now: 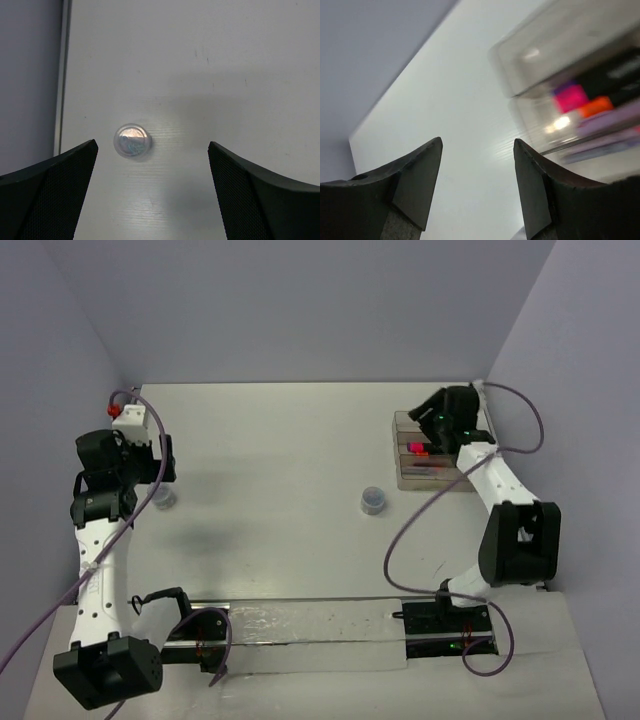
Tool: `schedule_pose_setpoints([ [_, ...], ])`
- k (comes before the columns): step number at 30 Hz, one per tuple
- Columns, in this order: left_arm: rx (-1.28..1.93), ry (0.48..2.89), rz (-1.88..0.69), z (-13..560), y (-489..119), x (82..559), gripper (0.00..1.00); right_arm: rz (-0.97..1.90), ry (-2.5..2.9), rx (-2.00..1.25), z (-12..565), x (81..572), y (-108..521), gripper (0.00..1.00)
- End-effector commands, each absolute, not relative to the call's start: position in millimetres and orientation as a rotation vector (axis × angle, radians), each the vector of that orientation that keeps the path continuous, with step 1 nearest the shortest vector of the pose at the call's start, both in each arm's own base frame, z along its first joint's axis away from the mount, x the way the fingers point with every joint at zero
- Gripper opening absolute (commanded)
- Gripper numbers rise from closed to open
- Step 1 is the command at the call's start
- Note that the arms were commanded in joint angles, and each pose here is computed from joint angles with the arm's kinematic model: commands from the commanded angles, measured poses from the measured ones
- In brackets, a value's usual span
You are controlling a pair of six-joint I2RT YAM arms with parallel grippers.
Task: Sort the stationery into containers
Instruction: Pick up the stationery from the center of the board.
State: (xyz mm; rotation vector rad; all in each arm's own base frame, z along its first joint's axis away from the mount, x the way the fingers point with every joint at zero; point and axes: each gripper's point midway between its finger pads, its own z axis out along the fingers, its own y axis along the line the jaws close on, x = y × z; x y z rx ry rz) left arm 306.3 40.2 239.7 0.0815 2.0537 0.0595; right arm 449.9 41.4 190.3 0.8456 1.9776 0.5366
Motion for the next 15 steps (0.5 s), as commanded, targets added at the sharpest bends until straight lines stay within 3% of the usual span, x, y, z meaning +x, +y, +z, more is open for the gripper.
schedule_pose_setpoints([
  [1,0.082,1.983,0.158,291.8,54.3,309.7,0.99,0.088,1.65,0.262,330.4,406.3,68.5,0.78],
  [3,0.091,2.006,0.186,290.8,57.5,304.5,0.99,0.2,1.564,0.17,343.2,399.4,84.5,0.98],
  [4,0.097,2.028,0.202,286.0,59.6,302.7,0.99,0.281,1.554,0.102,340.1,393.6,96.9,1.0],
  [11,0.016,2.297,0.171,222.9,70.5,286.4,0.99,0.556,1.838,-0.262,300.9,375.0,164.0,0.99],
  [15,-0.046,2.306,0.185,209.6,77.9,280.9,0.99,0.348,2.211,-0.197,231.6,379.3,162.2,0.94],
])
